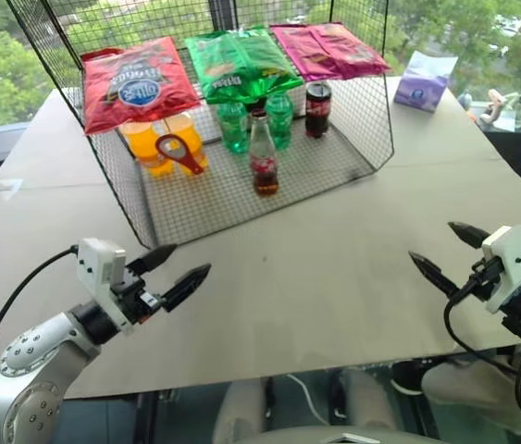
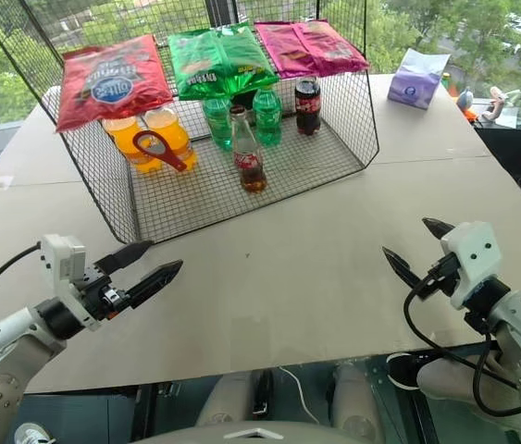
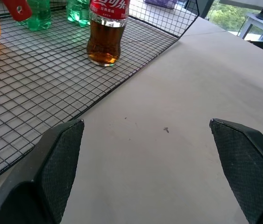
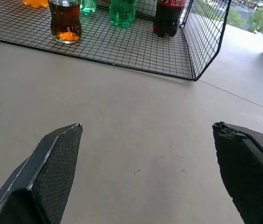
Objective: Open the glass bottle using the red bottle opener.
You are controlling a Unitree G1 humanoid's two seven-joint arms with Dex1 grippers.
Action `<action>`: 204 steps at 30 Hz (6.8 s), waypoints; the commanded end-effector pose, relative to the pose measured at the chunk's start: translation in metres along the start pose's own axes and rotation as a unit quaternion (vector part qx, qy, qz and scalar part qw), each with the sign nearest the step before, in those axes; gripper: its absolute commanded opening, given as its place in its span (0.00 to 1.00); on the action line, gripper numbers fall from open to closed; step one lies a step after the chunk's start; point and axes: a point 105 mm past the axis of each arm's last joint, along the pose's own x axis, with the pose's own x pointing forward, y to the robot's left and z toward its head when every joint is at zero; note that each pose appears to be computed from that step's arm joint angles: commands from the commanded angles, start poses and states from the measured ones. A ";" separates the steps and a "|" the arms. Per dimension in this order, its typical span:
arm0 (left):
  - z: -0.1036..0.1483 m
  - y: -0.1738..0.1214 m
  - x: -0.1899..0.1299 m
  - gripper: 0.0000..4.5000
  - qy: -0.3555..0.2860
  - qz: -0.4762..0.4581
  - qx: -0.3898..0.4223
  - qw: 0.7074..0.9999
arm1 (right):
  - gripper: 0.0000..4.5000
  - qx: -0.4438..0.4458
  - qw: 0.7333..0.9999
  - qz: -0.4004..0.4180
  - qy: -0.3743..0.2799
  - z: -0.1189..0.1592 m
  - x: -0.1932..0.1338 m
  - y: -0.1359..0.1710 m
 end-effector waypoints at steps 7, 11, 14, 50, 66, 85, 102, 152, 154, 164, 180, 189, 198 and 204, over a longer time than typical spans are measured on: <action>0.029 -0.007 0.023 0.99 -0.069 0.006 0.016 0.997 | 1.00 -0.025 0.996 0.004 -0.084 0.039 0.022 0.007; 0.034 -0.006 0.030 0.99 -0.083 0.030 0.026 0.996 | 1.00 -0.027 0.992 0.003 -0.125 0.054 0.023 0.006; 0.046 -0.001 0.039 0.99 -0.108 0.060 0.022 0.992 | 1.00 -0.022 0.979 0.033 -0.200 0.081 0.019 0.019; 0.094 0.072 0.102 0.99 -0.134 0.253 0.035 0.958 | 1.00 -0.035 0.948 0.179 -0.262 0.114 0.016 0.074; 0.093 0.076 0.102 0.01 -0.139 0.234 0.059 0.960 | 1.00 -0.037 0.955 0.150 -0.255 0.111 0.015 0.071; 0.075 -0.008 0.070 0.01 -0.053 -0.138 -0.041 0.988 | 1.00 0.030 0.976 0.203 -0.079 0.078 0.035 0.082; 0.090 -0.059 0.065 0.01 0.005 -0.343 -0.158 0.926 | 1.00 0.238 0.864 0.443 -0.006 0.092 0.076 0.127; 0.065 -0.081 0.065 0.00 0.054 -0.406 -0.068 0.909 | 0.68 0.244 0.814 0.524 0.055 0.095 0.084 0.145; 0.067 -0.080 0.066 0.00 0.045 -0.401 -0.072 0.912 | 0.68 0.253 0.815 0.519 0.053 0.095 0.084 0.144; 0.071 -0.082 0.067 0.00 0.019 -0.383 -0.097 0.919 | 0.68 0.309 0.817 0.486 0.032 0.093 0.081 0.140; 0.074 -0.082 0.067 0.00 0.016 -0.379 -0.097 0.920 | 0.01 0.322 0.816 0.479 0.037 0.090 0.082 0.139; 0.081 -0.081 0.063 0.16 0.003 -0.383 -0.109 0.917 | 0.00 0.316 0.818 0.478 0.045 0.087 0.080 0.137; 0.074 -0.056 0.060 0.98 -0.037 -0.248 -0.070 0.966 | 0.00 0.330 0.856 0.398 0.003 0.085 0.078 0.110; 0.087 -0.015 0.089 0.98 -0.104 -0.068 0.018 0.992 | 0.00 0.330 0.878 0.346 -0.022 0.085 0.075 0.097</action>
